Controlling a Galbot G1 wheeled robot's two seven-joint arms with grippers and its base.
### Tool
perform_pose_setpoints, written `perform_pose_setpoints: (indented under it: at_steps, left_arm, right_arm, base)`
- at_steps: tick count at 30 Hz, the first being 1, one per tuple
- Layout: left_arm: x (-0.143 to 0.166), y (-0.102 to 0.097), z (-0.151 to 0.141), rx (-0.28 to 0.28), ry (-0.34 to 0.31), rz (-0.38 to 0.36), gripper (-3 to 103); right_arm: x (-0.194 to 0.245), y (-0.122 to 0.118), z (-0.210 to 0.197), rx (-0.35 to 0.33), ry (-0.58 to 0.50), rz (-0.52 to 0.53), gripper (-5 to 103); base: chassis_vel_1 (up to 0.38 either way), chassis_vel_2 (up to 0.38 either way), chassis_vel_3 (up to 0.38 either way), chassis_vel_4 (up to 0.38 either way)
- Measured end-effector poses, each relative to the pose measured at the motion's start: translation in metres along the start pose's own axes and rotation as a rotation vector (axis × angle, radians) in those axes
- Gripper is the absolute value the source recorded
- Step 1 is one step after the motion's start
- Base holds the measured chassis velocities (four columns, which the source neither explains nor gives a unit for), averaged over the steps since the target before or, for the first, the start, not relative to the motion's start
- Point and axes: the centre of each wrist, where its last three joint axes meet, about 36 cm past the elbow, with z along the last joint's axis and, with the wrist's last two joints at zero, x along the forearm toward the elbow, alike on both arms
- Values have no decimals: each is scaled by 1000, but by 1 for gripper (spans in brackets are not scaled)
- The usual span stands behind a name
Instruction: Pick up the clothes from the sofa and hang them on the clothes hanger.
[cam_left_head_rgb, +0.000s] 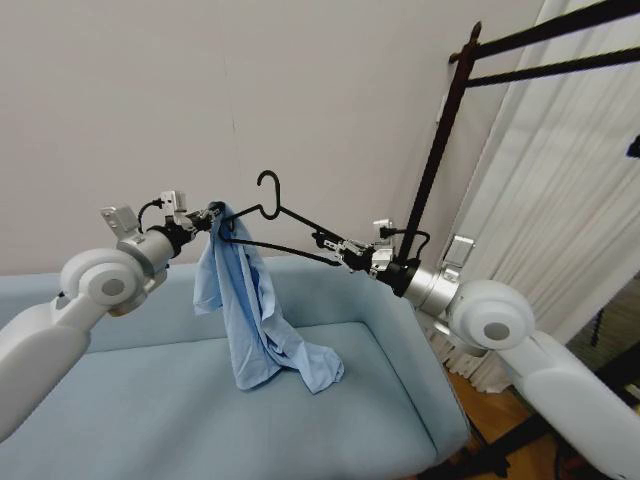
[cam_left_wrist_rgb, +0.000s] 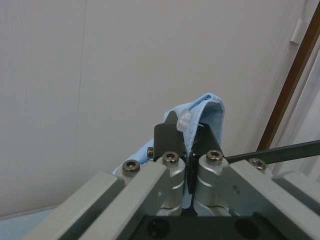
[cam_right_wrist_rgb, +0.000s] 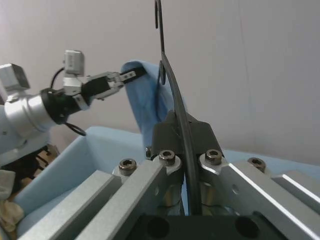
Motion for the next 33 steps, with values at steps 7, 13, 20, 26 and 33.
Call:
perform_pose_setpoints:
  at_steps: [7, 13, 20, 26, 33]
  left_arm:
    - [1, 3, -1, -1, -4, -11, 0]
    - [-2, 2, 1, 6, -2, -6, 0]
    - [-5, 1, -1, 5, -3, 5, 0]
    - [-6, -1, -2, 5, -8, 12, 0]
    - [-3, -6, 0, 5, -7, 26, 0]
  right_arm:
    - [9, -10, -17, 62, -9, 26, 1]
    - [7, -12, -19, 90, -16, 32, 1]
    - [-1, -6, -2, 37, -5, -5, 1]
    - [-8, -6, 11, -2, -3, -3, 1]
    - [-19, -12, 13, -15, -32, 11, 1]
  base:
    - [0, 0, 0, 0]
    - [0, 0, 0, 0]
    - [0, 0, 0, 0]
    - [0, 0, 0, 0]
    - [0, 0, 0, 0]
